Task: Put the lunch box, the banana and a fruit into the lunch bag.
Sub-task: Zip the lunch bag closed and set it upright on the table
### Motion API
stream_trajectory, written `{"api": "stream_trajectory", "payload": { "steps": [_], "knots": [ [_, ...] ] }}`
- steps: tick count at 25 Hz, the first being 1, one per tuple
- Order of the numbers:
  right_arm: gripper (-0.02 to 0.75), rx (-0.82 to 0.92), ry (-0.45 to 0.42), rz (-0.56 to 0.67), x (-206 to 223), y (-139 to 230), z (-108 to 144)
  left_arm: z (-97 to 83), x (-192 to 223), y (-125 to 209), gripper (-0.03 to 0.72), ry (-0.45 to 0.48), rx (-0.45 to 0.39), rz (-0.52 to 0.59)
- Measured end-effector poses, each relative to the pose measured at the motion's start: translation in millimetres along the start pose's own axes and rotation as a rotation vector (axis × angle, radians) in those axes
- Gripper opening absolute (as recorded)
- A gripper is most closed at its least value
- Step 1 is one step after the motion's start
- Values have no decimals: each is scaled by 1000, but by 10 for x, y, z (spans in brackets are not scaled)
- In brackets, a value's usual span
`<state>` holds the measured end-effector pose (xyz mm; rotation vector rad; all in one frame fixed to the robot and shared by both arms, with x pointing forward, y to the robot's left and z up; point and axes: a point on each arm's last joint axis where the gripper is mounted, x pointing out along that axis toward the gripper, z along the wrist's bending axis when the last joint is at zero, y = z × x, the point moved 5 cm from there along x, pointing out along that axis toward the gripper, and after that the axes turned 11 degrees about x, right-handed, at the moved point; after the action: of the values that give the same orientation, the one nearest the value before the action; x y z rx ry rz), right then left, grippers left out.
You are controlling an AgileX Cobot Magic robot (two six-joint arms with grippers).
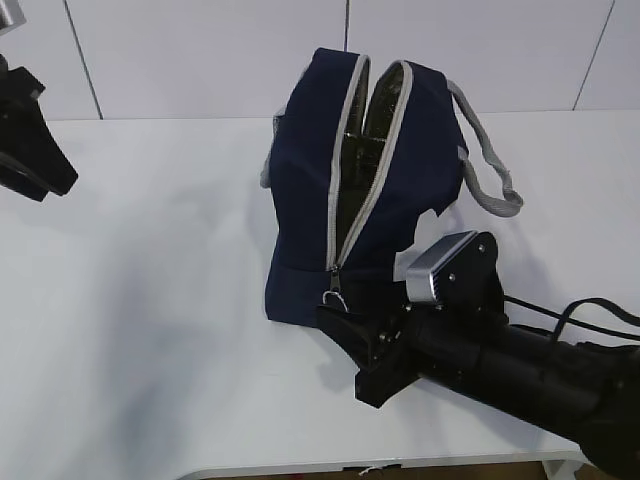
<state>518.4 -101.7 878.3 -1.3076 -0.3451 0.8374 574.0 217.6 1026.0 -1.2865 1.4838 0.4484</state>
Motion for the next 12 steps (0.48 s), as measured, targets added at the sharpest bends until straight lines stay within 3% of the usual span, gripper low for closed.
{"api": "stream_trajectory", "payload": {
  "steps": [12],
  "knots": [
    [402, -1, 17, 36, 68, 2, -38, 0, 0, 0, 239, 0, 0, 0]
  ]
}}
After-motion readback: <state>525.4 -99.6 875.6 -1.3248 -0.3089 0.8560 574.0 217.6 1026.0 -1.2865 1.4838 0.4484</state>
